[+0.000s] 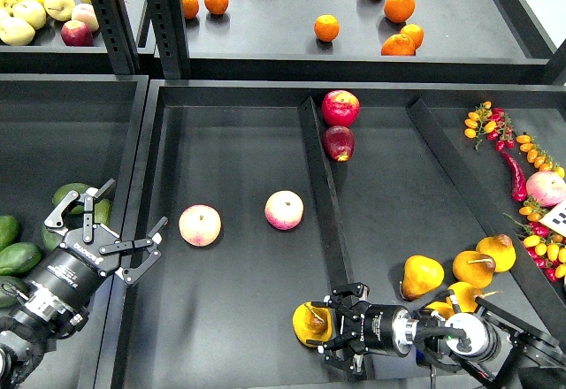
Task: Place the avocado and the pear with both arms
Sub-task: 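Lower the right gripper around the yellow pear and close it, then lift the pear and carry it into the compartment of yellow fruit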
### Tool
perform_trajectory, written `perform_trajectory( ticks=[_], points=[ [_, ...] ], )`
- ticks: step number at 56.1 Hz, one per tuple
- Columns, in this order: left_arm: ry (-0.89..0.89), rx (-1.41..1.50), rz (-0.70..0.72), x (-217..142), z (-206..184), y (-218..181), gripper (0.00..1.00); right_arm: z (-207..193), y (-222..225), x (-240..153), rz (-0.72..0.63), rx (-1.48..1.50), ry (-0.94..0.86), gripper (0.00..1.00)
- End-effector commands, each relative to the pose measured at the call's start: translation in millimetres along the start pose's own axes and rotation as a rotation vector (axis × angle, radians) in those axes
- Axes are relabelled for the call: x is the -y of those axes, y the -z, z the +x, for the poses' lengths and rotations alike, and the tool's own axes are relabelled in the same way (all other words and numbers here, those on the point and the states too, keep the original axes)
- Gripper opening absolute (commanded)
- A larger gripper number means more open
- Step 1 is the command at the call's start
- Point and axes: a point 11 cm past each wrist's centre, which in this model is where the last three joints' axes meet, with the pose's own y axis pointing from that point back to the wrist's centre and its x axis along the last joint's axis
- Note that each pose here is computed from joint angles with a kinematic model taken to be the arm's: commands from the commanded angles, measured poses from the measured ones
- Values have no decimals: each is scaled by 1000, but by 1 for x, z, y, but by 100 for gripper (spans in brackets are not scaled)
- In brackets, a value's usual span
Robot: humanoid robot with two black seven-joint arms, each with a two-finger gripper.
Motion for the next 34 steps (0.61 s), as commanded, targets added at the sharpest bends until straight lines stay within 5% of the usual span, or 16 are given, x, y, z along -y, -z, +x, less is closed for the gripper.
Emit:
perform_trajectory(
  ticks=[1,15,34],
  points=[
    [-1,-1,0,0,0,0,99,3,2,-1,6,5,-7,51],
    [-1,-1,0,0,0,0,99,3,0,-1,4,11,-4,32],
    [-2,1,-1,0,1,0,99,2,-1,0,5,15,2,21]
  ],
)
